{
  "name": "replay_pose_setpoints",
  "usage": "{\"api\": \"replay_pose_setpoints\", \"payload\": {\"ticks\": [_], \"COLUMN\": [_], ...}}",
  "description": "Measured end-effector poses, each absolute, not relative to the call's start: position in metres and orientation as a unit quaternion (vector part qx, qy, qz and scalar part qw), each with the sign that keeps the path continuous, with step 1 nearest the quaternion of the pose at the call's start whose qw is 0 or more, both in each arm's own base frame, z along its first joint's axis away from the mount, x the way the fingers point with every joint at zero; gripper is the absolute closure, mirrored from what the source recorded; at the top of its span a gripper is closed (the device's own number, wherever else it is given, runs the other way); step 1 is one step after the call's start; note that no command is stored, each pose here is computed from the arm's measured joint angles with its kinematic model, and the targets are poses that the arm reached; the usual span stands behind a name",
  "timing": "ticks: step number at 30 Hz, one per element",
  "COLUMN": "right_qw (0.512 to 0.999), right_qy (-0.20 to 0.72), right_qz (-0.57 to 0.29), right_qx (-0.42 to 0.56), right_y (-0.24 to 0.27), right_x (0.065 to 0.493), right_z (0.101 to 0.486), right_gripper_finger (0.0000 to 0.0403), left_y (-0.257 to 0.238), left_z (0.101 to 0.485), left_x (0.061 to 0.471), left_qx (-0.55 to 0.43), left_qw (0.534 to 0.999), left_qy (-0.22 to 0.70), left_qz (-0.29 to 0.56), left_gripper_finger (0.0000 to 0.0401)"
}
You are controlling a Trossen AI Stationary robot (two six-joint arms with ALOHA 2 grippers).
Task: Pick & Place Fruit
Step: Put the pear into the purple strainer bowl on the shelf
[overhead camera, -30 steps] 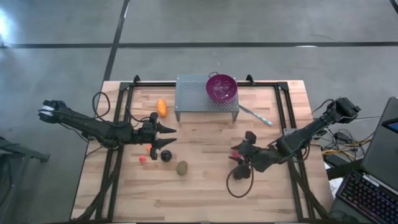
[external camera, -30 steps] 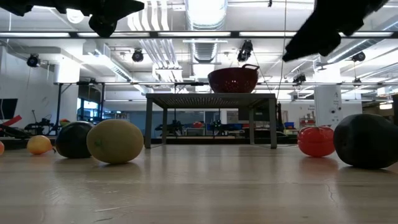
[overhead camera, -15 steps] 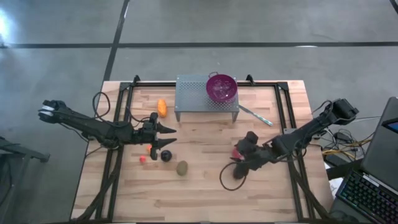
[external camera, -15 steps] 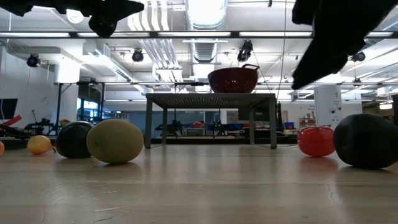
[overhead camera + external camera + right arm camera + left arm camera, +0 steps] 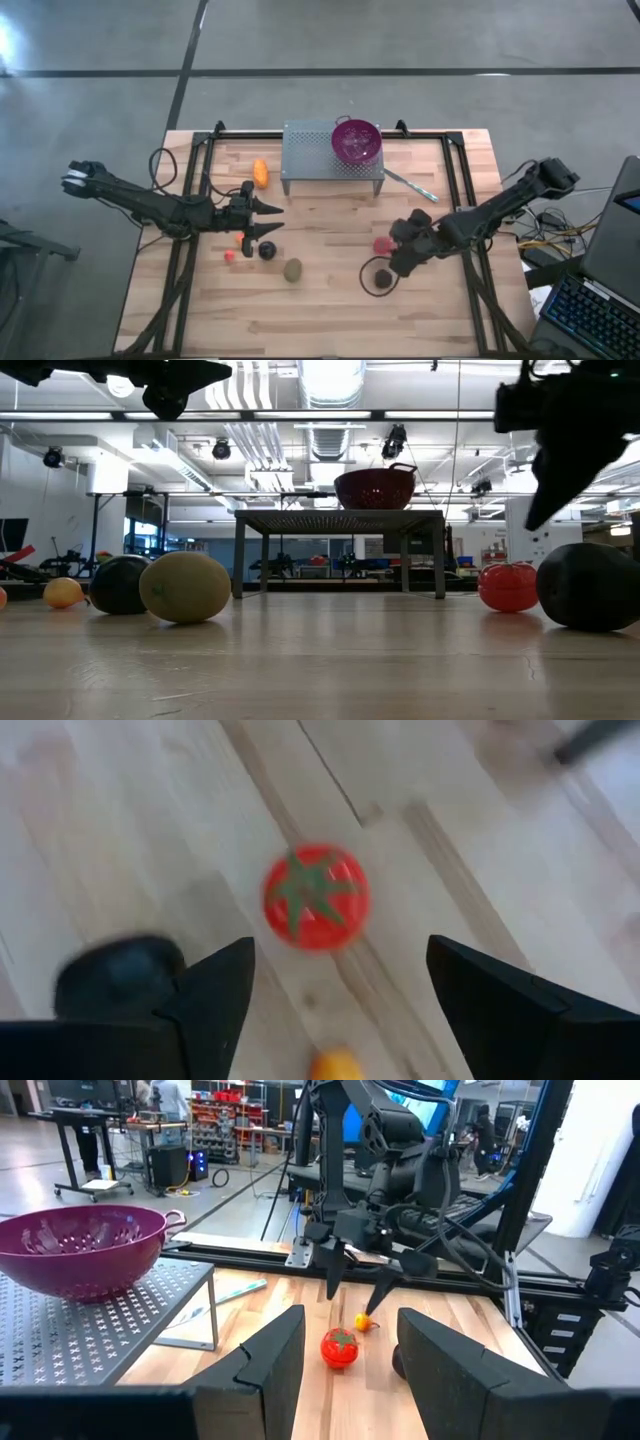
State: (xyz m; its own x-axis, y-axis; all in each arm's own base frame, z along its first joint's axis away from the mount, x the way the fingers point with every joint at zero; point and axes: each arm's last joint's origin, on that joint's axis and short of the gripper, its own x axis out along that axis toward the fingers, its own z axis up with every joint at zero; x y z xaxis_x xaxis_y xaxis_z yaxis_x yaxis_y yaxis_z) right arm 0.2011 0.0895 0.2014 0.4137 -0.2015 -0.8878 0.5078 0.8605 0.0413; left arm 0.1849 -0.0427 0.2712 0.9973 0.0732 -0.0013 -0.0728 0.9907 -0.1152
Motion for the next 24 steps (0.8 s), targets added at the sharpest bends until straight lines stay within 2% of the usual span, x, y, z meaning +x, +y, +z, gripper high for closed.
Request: {"api": "replay_pose_setpoints", "payload": {"ticks": [7, 17, 24], "right_qw": [0.797, 0.781, 0.76], "right_qy": [0.541, 0.551, 0.562], "right_qz": [-0.186, -0.208, -0.235], "right_qx": [0.195, 0.209, 0.224], "right_y": [0.102, 0.107, 0.102], "right_x": [0.189, 0.177, 0.168], "right_z": [0.199, 0.187, 0.171], "right_gripper_finger": [0.0135, 0.0152, 0.0135], "left_y": [-0.043, -0.043, -0.043], "left_z": [0.27, 0.269, 0.269], "left_x": [0.185, 0.185, 0.185], "left_qx": [-0.055, -0.055, -0.055], "left_qw": [0.998, 0.998, 0.998], "left_qy": [0.006, 0.008, 0.007], "left_qz": [0.037, 0.037, 0.037], "left_gripper_finger": [0.0233, 0.0233, 0.0233]}}
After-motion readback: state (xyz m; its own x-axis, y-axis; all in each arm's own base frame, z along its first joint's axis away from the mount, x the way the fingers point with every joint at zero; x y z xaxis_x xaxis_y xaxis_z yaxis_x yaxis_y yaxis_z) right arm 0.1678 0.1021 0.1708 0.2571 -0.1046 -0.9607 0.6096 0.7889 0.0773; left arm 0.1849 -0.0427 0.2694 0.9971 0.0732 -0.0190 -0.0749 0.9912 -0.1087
